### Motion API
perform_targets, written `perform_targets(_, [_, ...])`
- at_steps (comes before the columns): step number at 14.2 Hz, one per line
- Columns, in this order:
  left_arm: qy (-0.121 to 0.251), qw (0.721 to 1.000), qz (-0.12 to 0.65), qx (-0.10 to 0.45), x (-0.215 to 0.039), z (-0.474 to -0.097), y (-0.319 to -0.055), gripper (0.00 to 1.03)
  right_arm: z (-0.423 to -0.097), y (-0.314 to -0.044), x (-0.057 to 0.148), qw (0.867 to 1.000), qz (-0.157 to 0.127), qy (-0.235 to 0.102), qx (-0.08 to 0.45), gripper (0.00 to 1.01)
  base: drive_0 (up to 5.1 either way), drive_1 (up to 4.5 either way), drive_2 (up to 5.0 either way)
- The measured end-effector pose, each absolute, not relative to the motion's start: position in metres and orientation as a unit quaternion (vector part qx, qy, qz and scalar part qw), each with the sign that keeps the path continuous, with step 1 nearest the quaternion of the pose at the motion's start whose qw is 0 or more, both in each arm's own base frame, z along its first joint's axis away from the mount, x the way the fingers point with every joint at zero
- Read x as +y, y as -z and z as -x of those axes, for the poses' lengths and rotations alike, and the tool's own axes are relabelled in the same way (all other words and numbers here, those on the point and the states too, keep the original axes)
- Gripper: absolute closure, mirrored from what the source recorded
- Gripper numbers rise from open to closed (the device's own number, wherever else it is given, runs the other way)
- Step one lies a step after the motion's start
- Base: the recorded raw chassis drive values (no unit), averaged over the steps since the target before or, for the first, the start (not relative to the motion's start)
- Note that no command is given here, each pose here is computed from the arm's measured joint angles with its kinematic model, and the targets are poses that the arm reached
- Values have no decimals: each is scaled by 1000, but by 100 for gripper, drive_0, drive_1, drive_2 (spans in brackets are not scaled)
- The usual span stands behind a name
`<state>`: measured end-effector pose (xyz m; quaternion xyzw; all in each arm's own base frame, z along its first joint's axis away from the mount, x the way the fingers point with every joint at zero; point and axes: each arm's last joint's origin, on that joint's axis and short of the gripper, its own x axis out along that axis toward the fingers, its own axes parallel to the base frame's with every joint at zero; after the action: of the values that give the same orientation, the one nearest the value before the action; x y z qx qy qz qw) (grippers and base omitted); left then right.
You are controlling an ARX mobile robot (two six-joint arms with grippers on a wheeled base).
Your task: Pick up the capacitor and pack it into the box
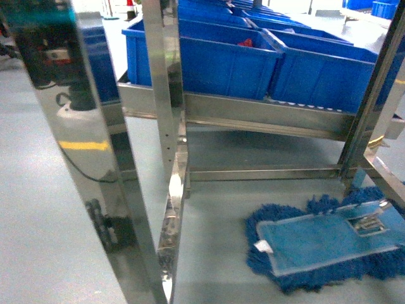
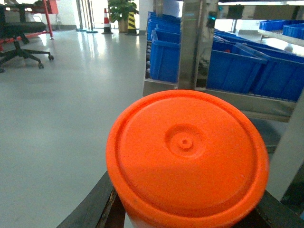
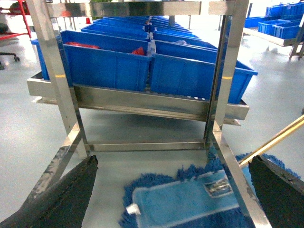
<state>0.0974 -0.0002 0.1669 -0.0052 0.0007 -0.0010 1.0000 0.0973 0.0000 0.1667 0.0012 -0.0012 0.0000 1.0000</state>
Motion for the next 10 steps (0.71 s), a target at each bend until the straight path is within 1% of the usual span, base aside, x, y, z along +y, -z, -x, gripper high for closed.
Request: perform_targets(10, [1,1000,5,1,0,-97,-167,59,-97,-167,0,1000,-1,0,-1,3,-489,248,248])
